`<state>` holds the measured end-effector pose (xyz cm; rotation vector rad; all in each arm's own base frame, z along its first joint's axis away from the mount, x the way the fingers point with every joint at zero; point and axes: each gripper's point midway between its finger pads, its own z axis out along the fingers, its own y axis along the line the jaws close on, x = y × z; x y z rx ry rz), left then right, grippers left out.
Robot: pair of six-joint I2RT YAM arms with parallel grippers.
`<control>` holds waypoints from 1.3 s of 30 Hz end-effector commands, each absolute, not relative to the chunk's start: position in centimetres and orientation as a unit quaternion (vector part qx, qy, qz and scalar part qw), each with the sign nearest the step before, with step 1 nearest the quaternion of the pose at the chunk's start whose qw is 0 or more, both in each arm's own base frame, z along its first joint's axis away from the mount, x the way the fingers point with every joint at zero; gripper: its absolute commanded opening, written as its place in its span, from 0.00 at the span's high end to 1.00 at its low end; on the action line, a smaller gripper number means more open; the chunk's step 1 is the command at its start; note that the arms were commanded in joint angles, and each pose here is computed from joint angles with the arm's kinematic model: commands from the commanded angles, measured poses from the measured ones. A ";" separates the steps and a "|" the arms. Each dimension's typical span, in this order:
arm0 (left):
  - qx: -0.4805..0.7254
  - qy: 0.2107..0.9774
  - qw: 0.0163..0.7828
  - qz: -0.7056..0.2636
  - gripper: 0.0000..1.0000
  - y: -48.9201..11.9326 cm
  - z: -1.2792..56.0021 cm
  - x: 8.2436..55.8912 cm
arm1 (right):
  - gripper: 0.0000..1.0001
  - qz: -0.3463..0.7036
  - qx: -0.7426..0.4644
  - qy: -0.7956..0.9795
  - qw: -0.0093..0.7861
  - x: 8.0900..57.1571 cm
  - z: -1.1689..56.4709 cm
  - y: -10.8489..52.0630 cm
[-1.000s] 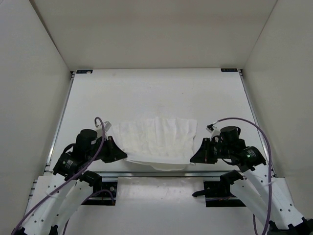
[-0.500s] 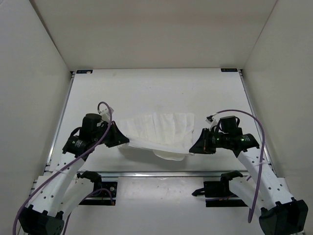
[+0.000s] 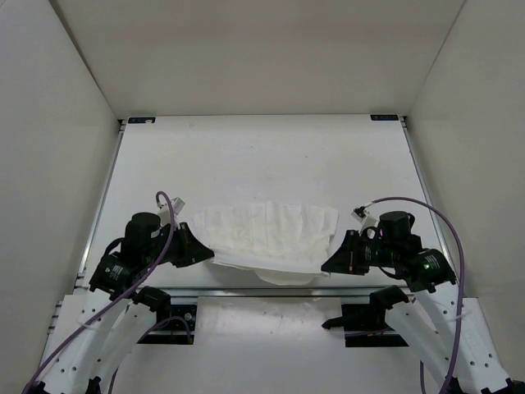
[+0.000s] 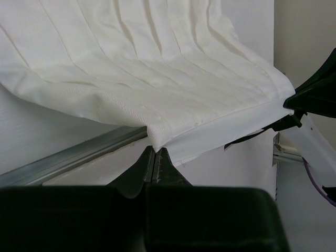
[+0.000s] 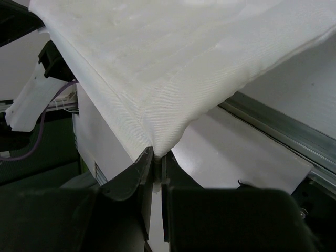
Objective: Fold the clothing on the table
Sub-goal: Fold the skirt
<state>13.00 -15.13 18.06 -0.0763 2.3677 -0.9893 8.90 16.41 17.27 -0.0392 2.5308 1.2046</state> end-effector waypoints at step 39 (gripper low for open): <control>-0.168 0.873 0.376 -0.261 0.22 -11.1 9.3 28.8 | 0.81 0.268 0.147 0.907 0.288 29.0 7.3 11.2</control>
